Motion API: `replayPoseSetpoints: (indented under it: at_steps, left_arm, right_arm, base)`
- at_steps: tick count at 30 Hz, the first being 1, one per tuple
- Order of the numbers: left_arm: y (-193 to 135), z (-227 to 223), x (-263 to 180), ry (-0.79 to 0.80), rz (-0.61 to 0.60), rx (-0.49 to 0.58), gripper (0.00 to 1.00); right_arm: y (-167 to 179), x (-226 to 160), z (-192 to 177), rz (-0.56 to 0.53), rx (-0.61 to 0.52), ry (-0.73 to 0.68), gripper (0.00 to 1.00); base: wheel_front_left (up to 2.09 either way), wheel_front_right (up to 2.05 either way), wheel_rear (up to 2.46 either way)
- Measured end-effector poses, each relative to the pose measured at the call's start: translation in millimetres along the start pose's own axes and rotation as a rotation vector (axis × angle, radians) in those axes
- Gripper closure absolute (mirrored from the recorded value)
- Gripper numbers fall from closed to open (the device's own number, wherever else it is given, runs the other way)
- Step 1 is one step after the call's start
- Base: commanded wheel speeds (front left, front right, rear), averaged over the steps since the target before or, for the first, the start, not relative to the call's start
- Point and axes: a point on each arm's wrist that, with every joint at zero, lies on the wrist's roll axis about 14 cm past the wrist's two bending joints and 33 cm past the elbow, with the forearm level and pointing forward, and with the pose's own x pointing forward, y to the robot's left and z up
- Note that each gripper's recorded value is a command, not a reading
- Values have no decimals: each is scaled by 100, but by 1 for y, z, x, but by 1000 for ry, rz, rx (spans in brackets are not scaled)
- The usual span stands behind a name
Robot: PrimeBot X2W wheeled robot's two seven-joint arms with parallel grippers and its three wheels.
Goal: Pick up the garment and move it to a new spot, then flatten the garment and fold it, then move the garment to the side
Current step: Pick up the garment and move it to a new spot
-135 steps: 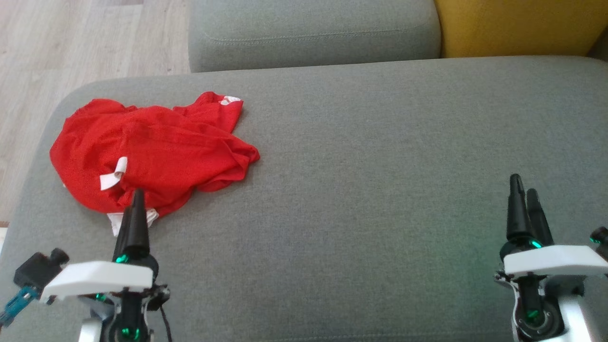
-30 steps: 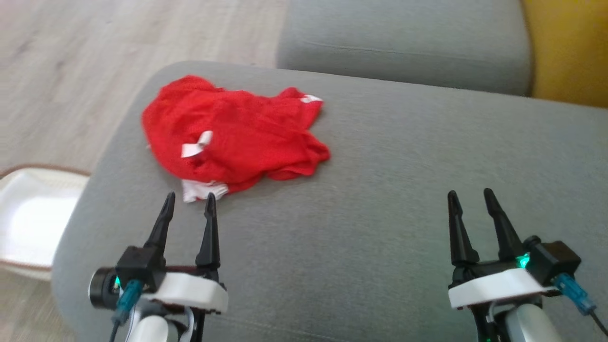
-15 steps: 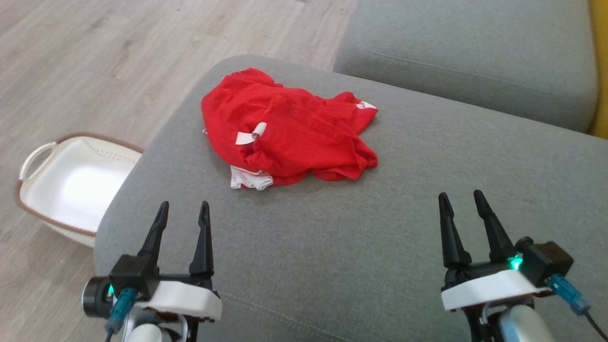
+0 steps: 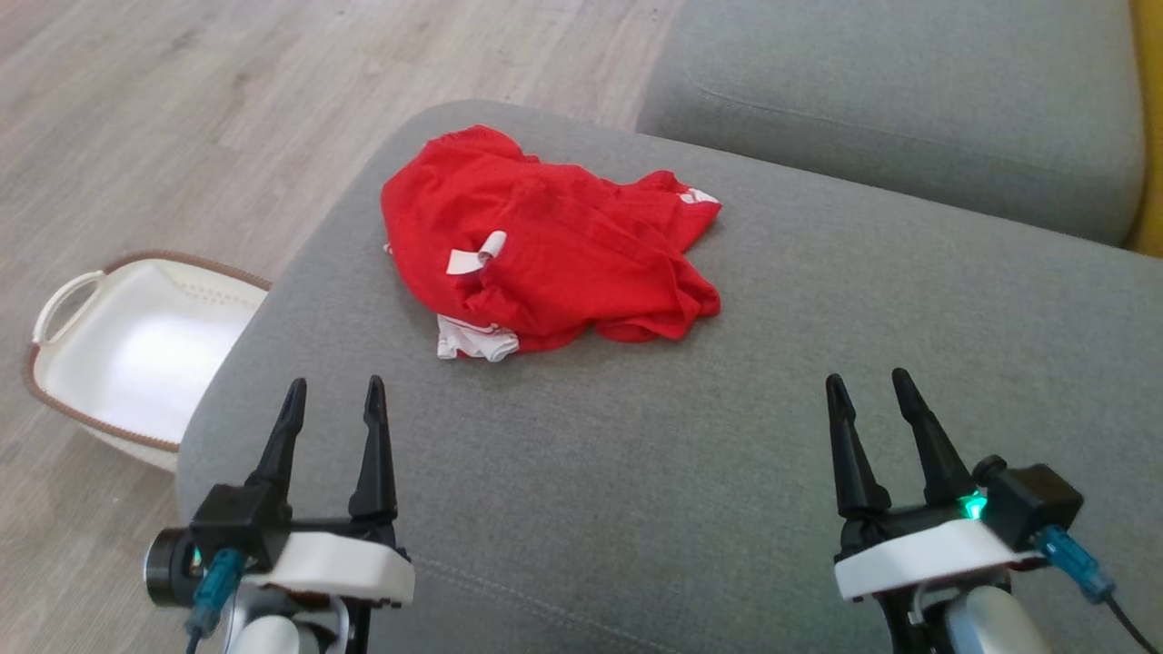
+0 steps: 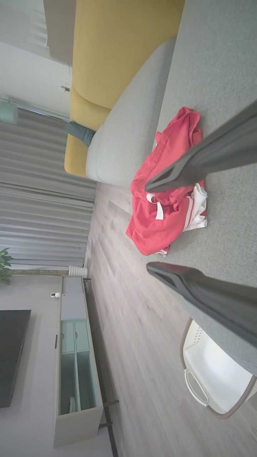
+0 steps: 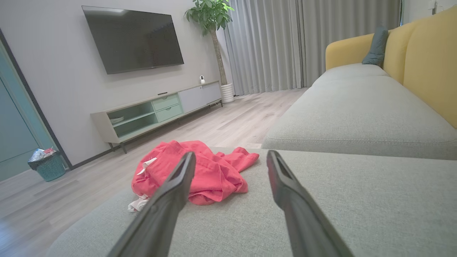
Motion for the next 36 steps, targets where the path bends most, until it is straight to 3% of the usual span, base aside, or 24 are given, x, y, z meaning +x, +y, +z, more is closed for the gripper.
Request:
replayPoseSetpoints:
  at_steps: [12,19,28,36]
  left_arm:
    - [-25,-23,21,70,-93,0,0]
    - [-57,-40,67,107,-244,57,0]
    - [-85,-97,135,338,-396,155,0]
    - [-89,-138,187,480,-433,260,0]
  right_arm:
    - [-31,-13,-3,-96,8,2,0]
    - [-74,-13,2,-204,-8,-20,0]
    - [-117,-13,-12,-305,-9,1,0]
    - [-150,-18,-20,-383,-8,11,0]
  base:
    - [0,0,0]
    - [0,0,0]
    - [0,0,0]
    - [0,0,0]
